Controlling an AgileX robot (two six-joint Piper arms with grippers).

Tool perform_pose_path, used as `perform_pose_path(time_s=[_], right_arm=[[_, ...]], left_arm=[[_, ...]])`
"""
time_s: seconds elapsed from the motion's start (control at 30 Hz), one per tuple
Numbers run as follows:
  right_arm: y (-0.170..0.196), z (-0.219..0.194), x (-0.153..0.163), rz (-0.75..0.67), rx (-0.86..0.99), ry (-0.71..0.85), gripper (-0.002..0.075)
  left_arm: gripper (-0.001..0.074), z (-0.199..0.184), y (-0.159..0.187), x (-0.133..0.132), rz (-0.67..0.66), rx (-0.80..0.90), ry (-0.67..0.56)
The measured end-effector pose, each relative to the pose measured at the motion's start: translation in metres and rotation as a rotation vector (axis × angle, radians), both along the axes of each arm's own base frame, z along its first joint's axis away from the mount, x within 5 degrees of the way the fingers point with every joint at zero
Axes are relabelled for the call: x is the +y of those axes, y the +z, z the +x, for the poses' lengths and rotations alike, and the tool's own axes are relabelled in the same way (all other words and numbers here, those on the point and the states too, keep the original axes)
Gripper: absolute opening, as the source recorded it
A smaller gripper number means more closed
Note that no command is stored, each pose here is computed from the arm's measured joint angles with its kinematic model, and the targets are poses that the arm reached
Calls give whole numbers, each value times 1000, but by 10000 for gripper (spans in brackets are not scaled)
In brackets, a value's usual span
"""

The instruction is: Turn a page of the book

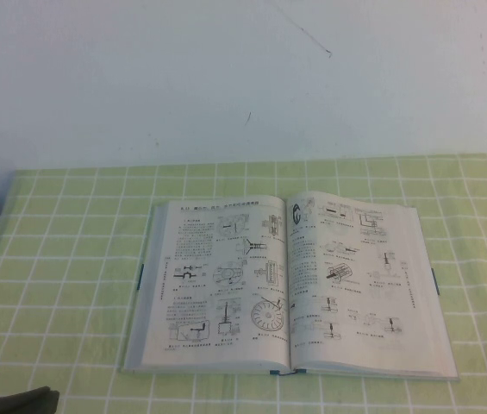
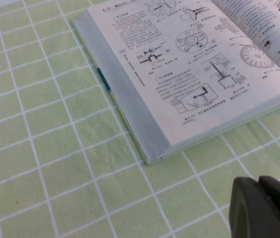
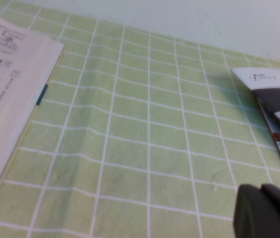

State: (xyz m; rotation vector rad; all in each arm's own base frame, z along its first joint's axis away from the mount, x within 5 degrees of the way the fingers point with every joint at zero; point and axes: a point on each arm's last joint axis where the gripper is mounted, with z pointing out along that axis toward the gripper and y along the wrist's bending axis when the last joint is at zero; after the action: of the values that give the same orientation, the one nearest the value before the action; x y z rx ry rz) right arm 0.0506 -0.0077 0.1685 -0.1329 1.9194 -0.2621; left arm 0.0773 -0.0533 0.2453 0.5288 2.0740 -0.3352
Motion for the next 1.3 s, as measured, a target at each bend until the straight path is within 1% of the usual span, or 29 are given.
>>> perform_pose_path(time_s=[0.1, 0.23, 0.3, 0.43, 0.53, 0.63, 0.7, 0.87, 0.93, 1.07, 1.17, 1.3], right_arm=[[0, 0, 0, 0, 0, 0, -3], [0, 0, 0, 0, 0, 0, -3], [0, 0, 0, 0, 0, 0, -3], [0, 0, 0, -1, 0, 0, -3], [0, 0, 0, -1, 0, 0, -3], [0, 0, 0, -1, 0, 0, -3], [0, 0, 0, -1, 0, 0, -3], [0, 0, 0, -1, 0, 0, -3], [0, 0, 0, -1, 0, 0, -3], [0, 0, 0, -1, 0, 0, -3], [0, 0, 0, -1, 0, 0, -3], [0, 0, 0, -1, 0, 0, -3]], left_arm=[[-4, -2, -1, 0, -36, 38, 6], [-4, -10, 0, 3, -127, 99, 16], [-4, -12, -1, 7, -150, 64, 16], [-4, -11, -14, 13, -168, -98, 25], [-4, -11, -31, 20, -239, -190, 114], [-4, -10, -48, 31, -281, -282, 260], [-4, -12, -53, 38, -268, -332, 340], [-4, -18, -54, 49, -239, -394, 491], [-4, -21, -57, 53, -199, -391, 555], [-4, -23, -67, 57, -157, -296, 657], [-4, -24, -70, 58, -136, -268, 682], [-4, -24, -70, 58, -97, -273, 668]])
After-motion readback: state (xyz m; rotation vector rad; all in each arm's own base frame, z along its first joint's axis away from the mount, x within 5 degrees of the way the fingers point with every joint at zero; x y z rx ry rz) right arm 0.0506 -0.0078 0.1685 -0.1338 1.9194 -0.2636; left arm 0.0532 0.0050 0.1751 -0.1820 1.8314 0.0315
